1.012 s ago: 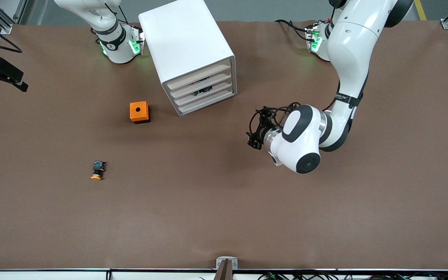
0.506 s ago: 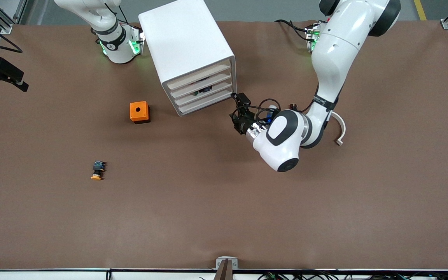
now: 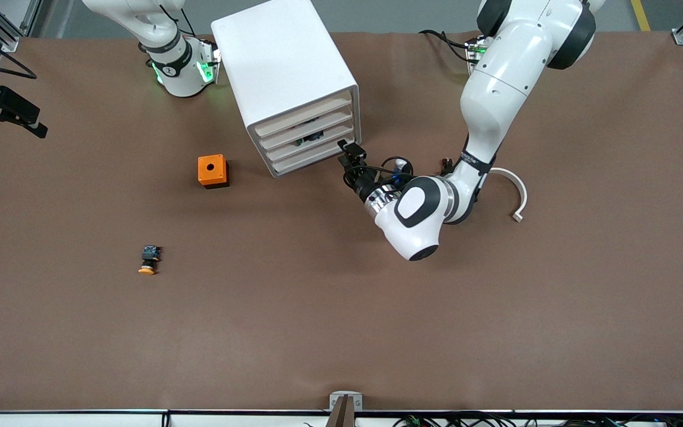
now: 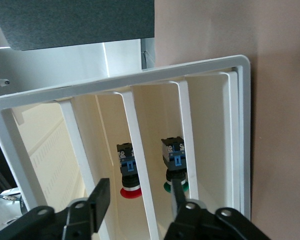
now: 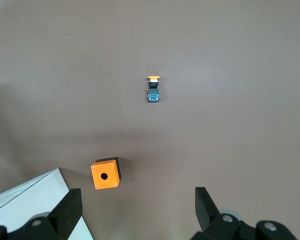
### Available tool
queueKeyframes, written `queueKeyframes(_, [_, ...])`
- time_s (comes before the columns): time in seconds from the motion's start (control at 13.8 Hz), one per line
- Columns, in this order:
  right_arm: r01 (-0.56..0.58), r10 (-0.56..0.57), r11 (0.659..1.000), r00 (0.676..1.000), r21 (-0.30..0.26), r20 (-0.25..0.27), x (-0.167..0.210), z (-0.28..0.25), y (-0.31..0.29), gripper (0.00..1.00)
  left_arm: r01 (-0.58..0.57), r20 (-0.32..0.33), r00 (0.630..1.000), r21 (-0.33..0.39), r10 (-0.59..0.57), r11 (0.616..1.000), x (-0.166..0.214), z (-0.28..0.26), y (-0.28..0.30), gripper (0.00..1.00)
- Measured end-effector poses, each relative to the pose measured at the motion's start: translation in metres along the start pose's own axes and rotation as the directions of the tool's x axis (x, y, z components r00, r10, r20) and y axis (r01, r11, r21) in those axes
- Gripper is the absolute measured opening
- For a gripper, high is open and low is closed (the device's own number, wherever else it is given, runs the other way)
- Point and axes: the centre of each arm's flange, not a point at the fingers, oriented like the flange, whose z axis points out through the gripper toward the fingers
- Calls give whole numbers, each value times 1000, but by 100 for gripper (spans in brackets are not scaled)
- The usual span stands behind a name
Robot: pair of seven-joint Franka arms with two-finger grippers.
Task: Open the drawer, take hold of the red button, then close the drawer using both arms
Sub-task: 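Grasp the drawer handle with the left gripper, then pull the drawer open with the left gripper while the right gripper approaches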
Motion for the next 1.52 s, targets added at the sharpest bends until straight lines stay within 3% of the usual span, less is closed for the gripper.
queueKeyframes(0.36, [0, 0, 1000, 1000, -1, -4, 0, -2, 0, 100, 36, -51, 998, 25, -34, 999, -5, 37, 7, 56])
queueKeyframes(0.65, [-4, 5, 1000, 999, -5, 42, 15, 23, 2, 100, 49, -123, 992, 70, -40, 996, -6, 70, 3, 53])
queueKeyframes(0.8, [-10, 11, 1000, 997, -9, 78, 27, 44, 5, 100, 67, -161, 986, 92, -51, 994, -4, 87, 1, 48])
queueKeyframes(0.94, [-18, 20, 1000, 994, -13, 108, 39, 65, 9, 100, 86, -184, 981, 97, -67, 992, -3, 101, 2, 34])
queueKeyframes(1.01, [-23, 25, 1000, 993, -16, 120, 44, 72, 11, 100, 91, -190, 979, 98, -71, 991, -3, 105, 2, 33])
queueKeyframes(1.16, [-32, 35, 999, 990, -19, 137, 50, 83, 17, 100, 99, -197, 977, 100, -78, 990, -2, 109, 4, 18])
queueKeyframes(1.3, [-46, 48, 999, 988, -21, 145, 55, 89, 24, 100, 118, -200, 975, 98, -97, 988, -1, 110, 6, 11])
queueKeyframes(1.52, [-48, 50, 999, 988, -19, 144, 56, 89, 25, 100, 133, -197, 974, 93, -112, 987, -1, 107, 7, 10])
